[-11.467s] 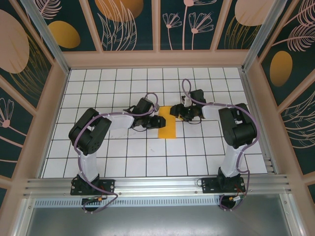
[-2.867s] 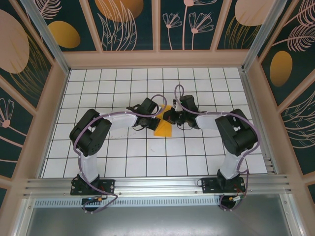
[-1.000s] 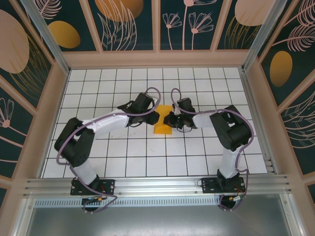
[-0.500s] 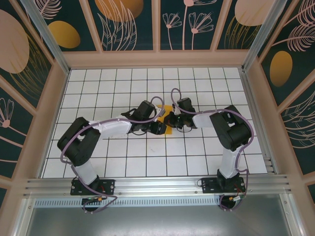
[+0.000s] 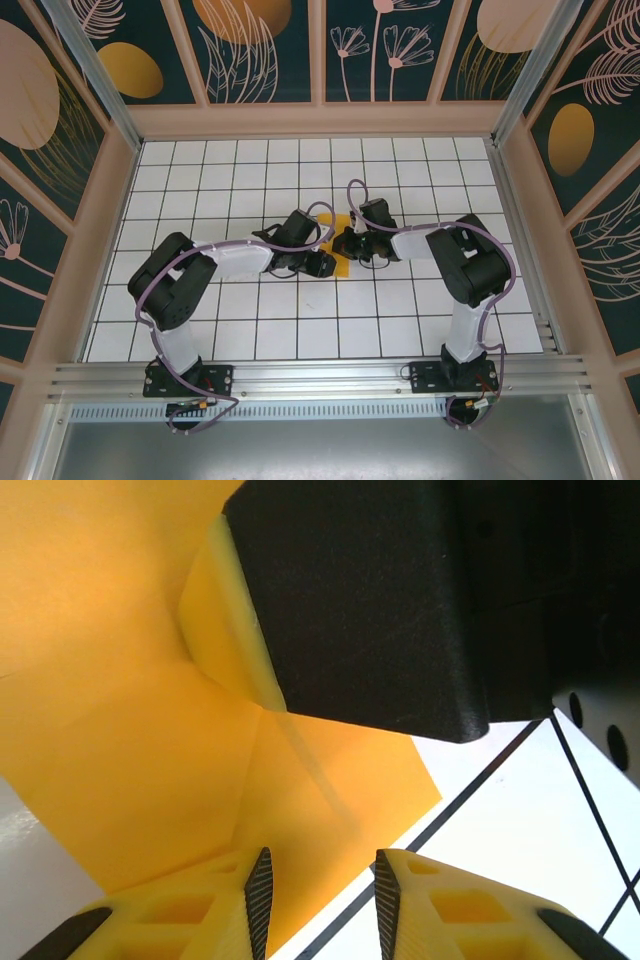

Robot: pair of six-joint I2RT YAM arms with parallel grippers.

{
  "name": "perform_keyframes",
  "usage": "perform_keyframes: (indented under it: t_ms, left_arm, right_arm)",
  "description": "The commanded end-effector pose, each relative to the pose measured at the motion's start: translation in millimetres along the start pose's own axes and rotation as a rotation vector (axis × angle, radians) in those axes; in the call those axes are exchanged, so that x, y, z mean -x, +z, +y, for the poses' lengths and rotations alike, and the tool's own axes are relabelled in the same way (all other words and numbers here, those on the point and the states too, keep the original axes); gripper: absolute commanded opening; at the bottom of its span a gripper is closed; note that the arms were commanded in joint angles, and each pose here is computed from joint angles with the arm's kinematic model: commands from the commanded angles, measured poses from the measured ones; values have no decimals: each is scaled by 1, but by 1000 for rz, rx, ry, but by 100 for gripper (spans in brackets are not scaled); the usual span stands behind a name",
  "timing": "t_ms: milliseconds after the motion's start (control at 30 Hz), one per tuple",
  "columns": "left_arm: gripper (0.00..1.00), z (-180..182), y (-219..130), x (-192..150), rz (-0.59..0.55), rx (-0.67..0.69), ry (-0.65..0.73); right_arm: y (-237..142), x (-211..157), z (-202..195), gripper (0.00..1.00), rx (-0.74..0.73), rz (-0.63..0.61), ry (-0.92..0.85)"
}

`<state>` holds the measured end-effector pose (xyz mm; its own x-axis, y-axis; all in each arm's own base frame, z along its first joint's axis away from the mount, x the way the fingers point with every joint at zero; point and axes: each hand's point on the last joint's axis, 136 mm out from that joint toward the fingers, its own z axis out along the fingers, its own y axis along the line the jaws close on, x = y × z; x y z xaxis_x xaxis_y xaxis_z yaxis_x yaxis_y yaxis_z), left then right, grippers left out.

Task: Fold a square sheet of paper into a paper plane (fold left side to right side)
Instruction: Fold the triangle a second time at the center of the table.

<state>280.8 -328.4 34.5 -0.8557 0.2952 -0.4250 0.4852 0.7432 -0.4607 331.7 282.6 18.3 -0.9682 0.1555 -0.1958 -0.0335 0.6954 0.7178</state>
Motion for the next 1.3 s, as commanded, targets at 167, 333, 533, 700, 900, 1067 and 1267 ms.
perform_keyframes:
  t_ms: [167, 333, 533, 700, 900, 1067, 1267]
  left_arm:
    - [34, 15, 9, -21, 28, 27, -33]
    - [30, 21, 11, -28, 35, 45, -45]
    - [27, 29, 6, -39, 38, 80, -57]
    - [27, 31, -2, -39, 25, 103, -55]
    - [27, 33, -7, -43, 21, 115, -63]
    - [25, 37, -11, -50, 19, 129, -76]
    - [25, 28, -26, -40, -25, 109, -66]
  right_arm:
    - [5, -17, -40, 2, -138, 50, 44]
    - [5, -15, -40, 2, -138, 48, 40]
    - [3, -14, -40, 2, -139, 49, 35]
    - [2, -14, -44, 2, -154, 48, 38]
    - [0, -11, -48, 2, -157, 40, 39]
    - [0, -11, -49, 2, -160, 42, 39]
    - [0, -11, -47, 2, -153, 45, 39]
